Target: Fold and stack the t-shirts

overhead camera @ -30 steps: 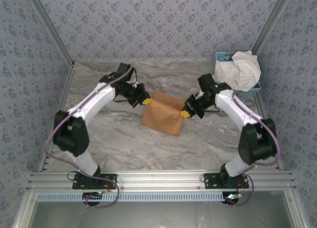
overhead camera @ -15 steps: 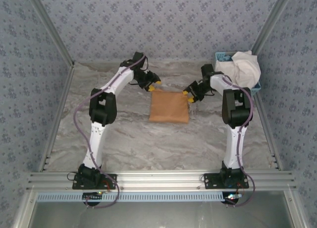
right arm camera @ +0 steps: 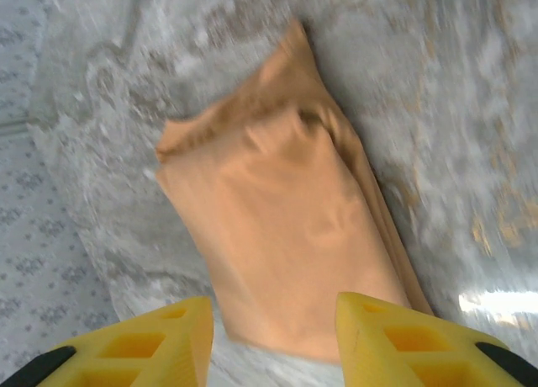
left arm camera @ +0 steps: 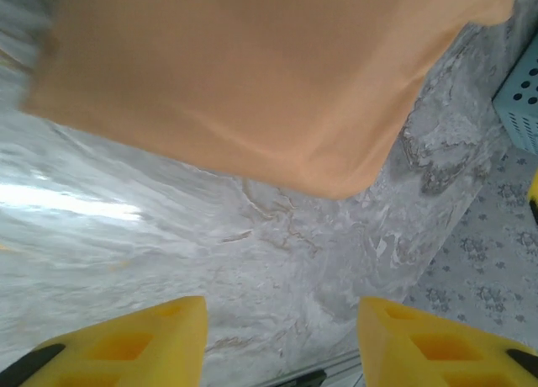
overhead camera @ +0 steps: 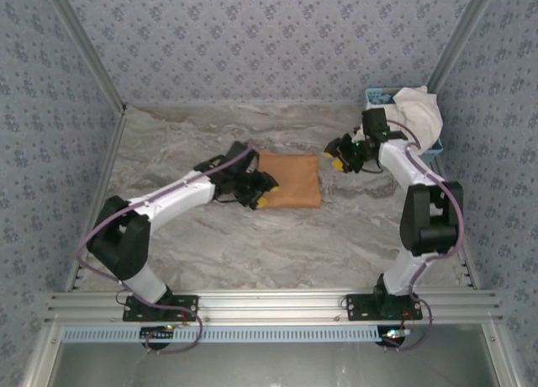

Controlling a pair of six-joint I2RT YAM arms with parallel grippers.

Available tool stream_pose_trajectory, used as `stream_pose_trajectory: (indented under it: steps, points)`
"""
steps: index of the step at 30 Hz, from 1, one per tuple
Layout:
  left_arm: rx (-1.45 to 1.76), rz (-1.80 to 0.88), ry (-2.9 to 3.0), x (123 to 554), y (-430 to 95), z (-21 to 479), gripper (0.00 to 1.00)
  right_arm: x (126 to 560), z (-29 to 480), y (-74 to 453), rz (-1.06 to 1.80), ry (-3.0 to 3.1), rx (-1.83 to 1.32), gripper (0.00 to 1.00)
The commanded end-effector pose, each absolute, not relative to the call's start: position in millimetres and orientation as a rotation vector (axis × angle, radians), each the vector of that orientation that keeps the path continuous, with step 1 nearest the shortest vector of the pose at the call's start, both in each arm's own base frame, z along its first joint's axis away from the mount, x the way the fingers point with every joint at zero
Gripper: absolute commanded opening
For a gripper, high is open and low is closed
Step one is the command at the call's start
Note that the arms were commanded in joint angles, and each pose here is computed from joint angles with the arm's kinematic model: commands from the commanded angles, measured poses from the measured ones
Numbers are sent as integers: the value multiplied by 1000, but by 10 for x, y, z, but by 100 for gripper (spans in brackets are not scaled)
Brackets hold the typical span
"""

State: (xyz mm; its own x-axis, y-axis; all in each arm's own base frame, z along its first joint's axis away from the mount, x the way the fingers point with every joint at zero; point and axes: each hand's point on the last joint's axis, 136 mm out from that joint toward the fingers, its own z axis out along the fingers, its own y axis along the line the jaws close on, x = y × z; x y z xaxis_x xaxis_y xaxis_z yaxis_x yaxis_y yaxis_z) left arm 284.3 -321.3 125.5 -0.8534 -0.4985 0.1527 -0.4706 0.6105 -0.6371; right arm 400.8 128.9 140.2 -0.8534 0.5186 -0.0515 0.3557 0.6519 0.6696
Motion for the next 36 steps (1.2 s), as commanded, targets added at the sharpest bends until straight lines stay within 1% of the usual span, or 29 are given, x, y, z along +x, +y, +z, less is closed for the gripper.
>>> stream_pose_trajectory:
  steps: [1, 5, 11, 16, 17, 21, 22, 24, 26, 29, 36]
  points:
    - [-1345, -1252, 2542, 3039, -3519, 1240, 51, 3711, 1463, 1321, 983, 2622, 664, 44]
    - [-1560, -1336, 2416, 3127, -3793, 960, 52, 3419, 1618, 1348, 1036, 2613, 639, 45]
    - [-1806, -1226, 2378, 3025, -4005, 606, 52, 3061, 1896, 1363, 1103, 2602, 621, 46]
    - [-1865, -1179, 2310, 3140, -4031, 458, 52, 2919, 2003, 1344, 1124, 2584, 612, 46]
    - [-1878, -1176, 2284, 3181, -4019, 417, 50, 2897, 1998, 1339, 1125, 2584, 616, 46]
    - [-1904, -1167, 2198, 3370, -3949, 293, 29, 2837, 1976, 1338, 1139, 2589, 625, 45]
    - [-1909, -1166, 2176, 3421, -3912, 272, 25, 2827, 1980, 1337, 1139, 2587, 623, 45]
    - [-1918, -1153, 2142, 3531, -3790, 232, 19, 2807, 1987, 1326, 1135, 2585, 627, 45]
    - [-1896, -1146, 2116, 3672, -3638, 236, 15, 2792, 1993, 1314, 1133, 2583, 630, 45]
    - [-1871, -1098, 2099, 3873, -3270, 248, 13, 2770, 1978, 1296, 1123, 2585, 639, 44]
    - [-1779, -979, 2117, 4350, -2086, 164, 11, 2762, 1959, 1269, 1106, 2566, 666, 43]
